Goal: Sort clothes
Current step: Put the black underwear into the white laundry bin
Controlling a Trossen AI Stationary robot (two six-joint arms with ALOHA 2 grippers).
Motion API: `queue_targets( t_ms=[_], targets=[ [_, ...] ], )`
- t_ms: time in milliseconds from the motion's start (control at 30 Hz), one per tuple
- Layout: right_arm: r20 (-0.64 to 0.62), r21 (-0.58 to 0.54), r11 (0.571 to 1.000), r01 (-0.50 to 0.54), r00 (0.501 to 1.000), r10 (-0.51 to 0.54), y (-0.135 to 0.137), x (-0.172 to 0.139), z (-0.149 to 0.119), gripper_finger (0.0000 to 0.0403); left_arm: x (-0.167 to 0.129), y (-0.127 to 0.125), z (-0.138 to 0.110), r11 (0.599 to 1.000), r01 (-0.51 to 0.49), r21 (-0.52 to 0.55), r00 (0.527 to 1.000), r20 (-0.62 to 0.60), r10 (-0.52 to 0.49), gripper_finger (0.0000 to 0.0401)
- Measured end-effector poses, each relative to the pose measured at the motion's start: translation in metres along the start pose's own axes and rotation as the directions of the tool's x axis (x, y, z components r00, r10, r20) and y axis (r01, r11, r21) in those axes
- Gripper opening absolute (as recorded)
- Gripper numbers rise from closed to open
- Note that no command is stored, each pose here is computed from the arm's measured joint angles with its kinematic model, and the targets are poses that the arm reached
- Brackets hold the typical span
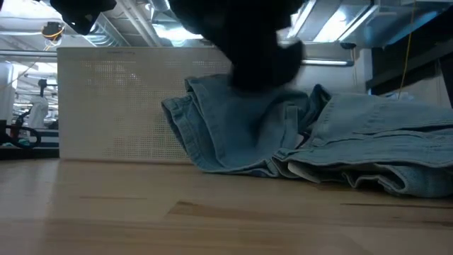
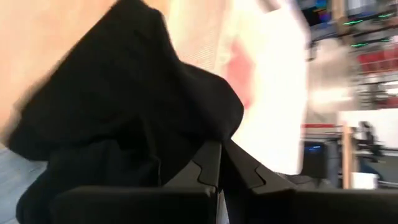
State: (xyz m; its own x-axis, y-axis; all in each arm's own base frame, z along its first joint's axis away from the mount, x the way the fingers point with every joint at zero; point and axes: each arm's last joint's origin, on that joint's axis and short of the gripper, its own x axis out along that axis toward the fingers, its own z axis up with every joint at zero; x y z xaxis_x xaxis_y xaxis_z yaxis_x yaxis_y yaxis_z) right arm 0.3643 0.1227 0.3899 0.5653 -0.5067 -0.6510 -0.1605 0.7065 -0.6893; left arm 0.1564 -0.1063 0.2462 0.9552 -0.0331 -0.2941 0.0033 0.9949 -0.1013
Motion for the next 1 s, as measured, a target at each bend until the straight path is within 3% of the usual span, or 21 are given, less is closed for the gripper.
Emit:
queue_targets(
  t_ms=[233,633,800,1000],
  targets=[
    [0.121,0.065,0.985,0.159,0.979,-0.166,-0.061,-0.007,0.005,0.0014,0.000,0.000,0.000,1.000,0.000,-0.003,1.000,0.000,0.000,0.0172],
    [0.242,0.273,0.911,0.309,0.895,-0.375,-0.163,0.043,-0.010,0.0014,0.000,0.000,0.000,1.000,-0.001,0.011,1.000,-0.002,0.001,0.0172],
    [0.194,0.301,0.907,0.296,0.912,-0.362,-0.181,0.067,-0.027,0.0014,0.000,0.000,0.000,1.000,-0.001,0.023,1.000,-0.002,0.001,0.0172],
    [0.158,0.341,0.917,0.207,0.949,-0.273,-0.174,0.103,-0.038,0.0015,0.000,0.000,0.000,1.000,0.000,0.023,1.000,0.001,0.000,0.0172]
  ],
)
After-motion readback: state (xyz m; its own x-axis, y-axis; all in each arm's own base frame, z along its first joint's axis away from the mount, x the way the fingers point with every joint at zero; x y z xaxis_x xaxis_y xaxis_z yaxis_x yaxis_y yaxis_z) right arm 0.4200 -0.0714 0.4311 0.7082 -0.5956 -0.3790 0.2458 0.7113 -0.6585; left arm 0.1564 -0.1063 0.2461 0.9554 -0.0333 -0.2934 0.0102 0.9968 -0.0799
